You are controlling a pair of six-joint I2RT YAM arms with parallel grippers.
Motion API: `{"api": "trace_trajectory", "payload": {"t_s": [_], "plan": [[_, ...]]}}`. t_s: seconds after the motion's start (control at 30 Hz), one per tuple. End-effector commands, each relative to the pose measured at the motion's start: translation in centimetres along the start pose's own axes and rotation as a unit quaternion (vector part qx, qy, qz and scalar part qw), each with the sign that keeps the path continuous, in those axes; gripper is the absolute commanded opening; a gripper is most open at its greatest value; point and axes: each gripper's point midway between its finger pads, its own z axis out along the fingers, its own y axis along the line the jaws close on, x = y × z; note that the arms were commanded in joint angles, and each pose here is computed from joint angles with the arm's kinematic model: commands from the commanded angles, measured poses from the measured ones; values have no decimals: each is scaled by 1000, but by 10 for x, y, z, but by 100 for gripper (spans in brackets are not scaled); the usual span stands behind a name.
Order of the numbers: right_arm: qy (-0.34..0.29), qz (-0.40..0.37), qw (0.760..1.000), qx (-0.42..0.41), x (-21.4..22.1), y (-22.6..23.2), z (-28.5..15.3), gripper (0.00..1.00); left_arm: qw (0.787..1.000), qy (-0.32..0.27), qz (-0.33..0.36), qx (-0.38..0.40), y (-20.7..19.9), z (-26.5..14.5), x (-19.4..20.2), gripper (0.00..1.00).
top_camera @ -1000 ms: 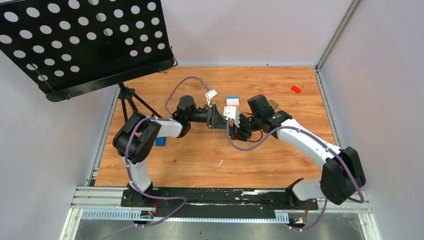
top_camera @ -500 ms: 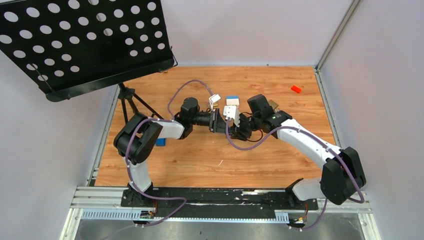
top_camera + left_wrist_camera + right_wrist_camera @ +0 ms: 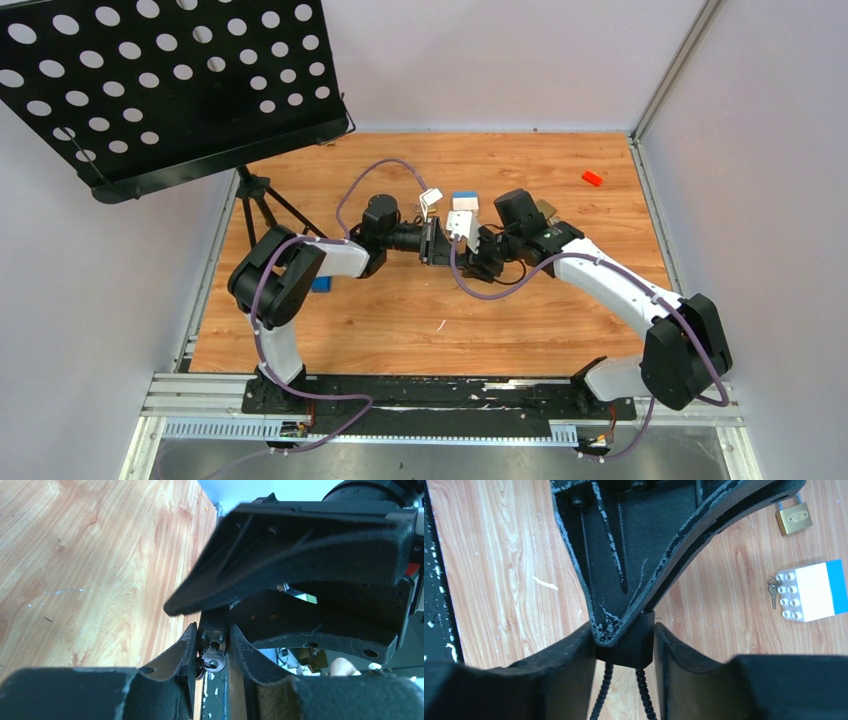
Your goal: Unlock with the key
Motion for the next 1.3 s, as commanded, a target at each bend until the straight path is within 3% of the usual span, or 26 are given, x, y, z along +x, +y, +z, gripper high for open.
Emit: {"api": "trace_trajectory", "payload": {"t_s": [0.0, 0.07, 0.27, 0.47, 0.6, 0.83, 0.97, 1.13, 1.27], "plan": [[3, -10, 999, 32, -2, -11, -9, 54, 995, 8, 99, 15, -25, 1, -15, 0], [1, -5, 1000, 31, 1, -12, -14, 63, 990, 16, 141, -15, -22, -3, -17, 0], [-29, 10, 1000, 6, -7, -13, -37, 76, 954, 35, 280, -102, -21, -25, -26, 0], [-58, 5, 998, -29, -19, -2, -50, 75, 918, 56, 367, -136, -19, -40, -27, 0], [-70, 5, 997, -41, -25, 3, -52, 72, 912, 77, 377, -145, -15, -46, -19, 0], [-84, -11, 996, 0, -38, -8, -58, 69, 934, 59, 320, -147, -18, -39, -26, 0], [-96, -45, 994, 36, -46, -7, -64, 65, 957, 48, 242, -153, -14, -33, -28, 0], [-104, -65, 992, 43, -38, 2, -56, 52, 976, 28, 164, -142, -16, -23, -32, 0], [-94, -60, 993, 45, -29, 3, -50, 51, 984, 2, 118, -132, -21, -18, -38, 0]]}}
